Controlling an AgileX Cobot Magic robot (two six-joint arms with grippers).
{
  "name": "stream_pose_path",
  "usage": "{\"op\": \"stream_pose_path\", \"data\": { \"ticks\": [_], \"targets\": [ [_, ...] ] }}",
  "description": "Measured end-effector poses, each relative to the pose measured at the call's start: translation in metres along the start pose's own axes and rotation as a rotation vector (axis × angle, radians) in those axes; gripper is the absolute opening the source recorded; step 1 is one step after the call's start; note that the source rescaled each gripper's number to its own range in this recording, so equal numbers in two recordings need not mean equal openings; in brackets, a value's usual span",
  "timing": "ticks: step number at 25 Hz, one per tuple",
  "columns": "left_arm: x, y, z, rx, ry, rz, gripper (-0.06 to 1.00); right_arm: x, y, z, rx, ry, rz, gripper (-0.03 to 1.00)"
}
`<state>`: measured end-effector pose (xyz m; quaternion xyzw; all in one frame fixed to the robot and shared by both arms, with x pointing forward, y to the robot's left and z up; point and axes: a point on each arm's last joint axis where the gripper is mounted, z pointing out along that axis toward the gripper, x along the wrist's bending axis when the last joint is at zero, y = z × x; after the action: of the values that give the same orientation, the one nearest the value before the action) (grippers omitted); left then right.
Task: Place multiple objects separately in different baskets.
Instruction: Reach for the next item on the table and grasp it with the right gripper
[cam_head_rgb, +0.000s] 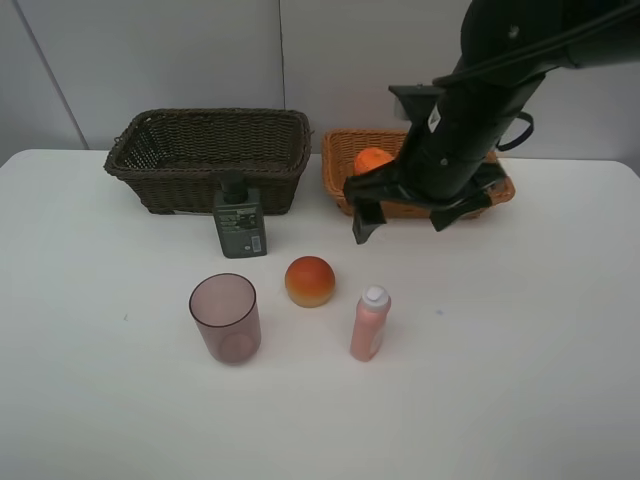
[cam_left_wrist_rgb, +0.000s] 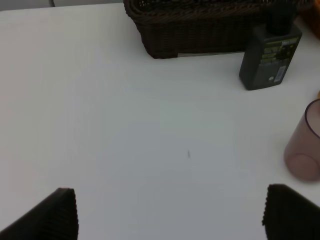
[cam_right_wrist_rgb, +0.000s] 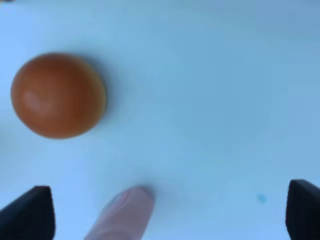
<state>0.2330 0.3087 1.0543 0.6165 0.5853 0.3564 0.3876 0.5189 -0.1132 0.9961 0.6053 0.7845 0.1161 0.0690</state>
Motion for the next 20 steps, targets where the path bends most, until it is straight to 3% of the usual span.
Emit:
{"op": "stream_pose_path", "data": {
  "ticks": [10, 20],
  "targets": [
    [0.0, 0.0, 0.0, 0.0, 0.0, 0.0, 0.96, 0.03, -0.016, -0.001, 0.024, -0.012, 0.137, 1.0],
    [0.0, 0.0, 0.0, 0.0, 0.0, 0.0, 0.96, 0.044, -0.024, 0.0, 0.039, -0.016, 0.334, 1.0]
  ]
}}
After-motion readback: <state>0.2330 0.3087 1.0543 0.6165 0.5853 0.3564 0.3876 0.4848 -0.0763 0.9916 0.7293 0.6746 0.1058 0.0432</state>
